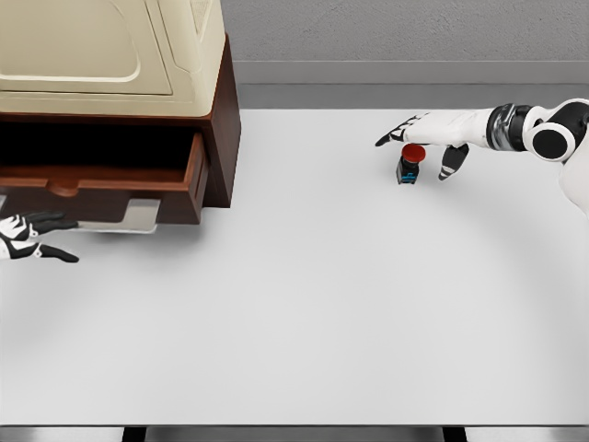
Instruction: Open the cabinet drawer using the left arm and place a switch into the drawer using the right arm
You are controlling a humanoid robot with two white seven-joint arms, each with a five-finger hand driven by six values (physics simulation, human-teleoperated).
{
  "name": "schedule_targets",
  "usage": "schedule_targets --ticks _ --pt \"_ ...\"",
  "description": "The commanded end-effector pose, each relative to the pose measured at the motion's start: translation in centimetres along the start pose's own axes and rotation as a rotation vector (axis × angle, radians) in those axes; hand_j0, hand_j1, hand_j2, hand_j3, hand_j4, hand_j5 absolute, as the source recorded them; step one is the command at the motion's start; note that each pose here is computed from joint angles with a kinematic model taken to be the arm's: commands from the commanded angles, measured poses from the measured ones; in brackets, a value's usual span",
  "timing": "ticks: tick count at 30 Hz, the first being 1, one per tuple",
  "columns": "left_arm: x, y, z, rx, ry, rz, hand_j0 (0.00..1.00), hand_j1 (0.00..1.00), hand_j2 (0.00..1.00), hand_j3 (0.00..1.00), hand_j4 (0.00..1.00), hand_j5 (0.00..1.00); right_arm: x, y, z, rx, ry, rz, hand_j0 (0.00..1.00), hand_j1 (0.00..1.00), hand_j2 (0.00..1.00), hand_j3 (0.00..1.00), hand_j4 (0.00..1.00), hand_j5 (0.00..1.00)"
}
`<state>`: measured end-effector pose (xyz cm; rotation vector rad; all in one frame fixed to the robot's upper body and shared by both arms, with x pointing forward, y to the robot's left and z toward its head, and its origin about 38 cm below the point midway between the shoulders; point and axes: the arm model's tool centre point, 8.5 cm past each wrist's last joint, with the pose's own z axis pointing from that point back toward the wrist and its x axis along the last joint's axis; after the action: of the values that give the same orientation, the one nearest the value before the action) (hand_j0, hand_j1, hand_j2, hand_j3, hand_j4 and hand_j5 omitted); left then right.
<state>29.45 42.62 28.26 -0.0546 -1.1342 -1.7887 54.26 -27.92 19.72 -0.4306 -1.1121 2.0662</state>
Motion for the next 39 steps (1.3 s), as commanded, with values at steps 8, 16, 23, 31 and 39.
schedule_targets --ticks 8,16,23,31,39 --pt "-0.3 -0.6 0.9 -0.041 0.036 -0.039 1.0 1.0 1.0 1.0 1.0 1.0 -0.1 0.0 0.1 -0.004 0.001 -0.006 0.95 0.95 0.95 0.95 0.95 0.95" --pt "0.2 0.3 1.4 0.008 0.012 -0.004 1.0 1.0 1.0 1.0 1.0 1.0 -0.1 0.0 0.1 -0.004 0.001 -0.006 0.88 0.88 0.88 0.88 0.88 0.88" --pt "0.6 1.2 1.8 0.043 -0.001 0.002 1.0 1.0 1.0 1.0 1.0 1.0 -0.2 0.2 0.0 0.001 0.005 -0.016 0.87 0.87 0.87 0.87 0.87 0.87" --pt "0.7 1.4 2.2 0.054 0.001 0.008 1.0 1.0 1.0 1.0 1.0 1.0 -0.4 0.4 0.0 0.004 0.009 -0.02 0.74 0.74 0.74 0.74 0.74 0.74" --pt "1.0 2.0 3.1 0.077 0.011 0.014 1.0 1.0 1.0 1.0 1.0 1.0 -0.3 0.3 -0.1 0.002 0.006 -0.021 0.71 0.71 0.71 0.71 0.71 0.71"
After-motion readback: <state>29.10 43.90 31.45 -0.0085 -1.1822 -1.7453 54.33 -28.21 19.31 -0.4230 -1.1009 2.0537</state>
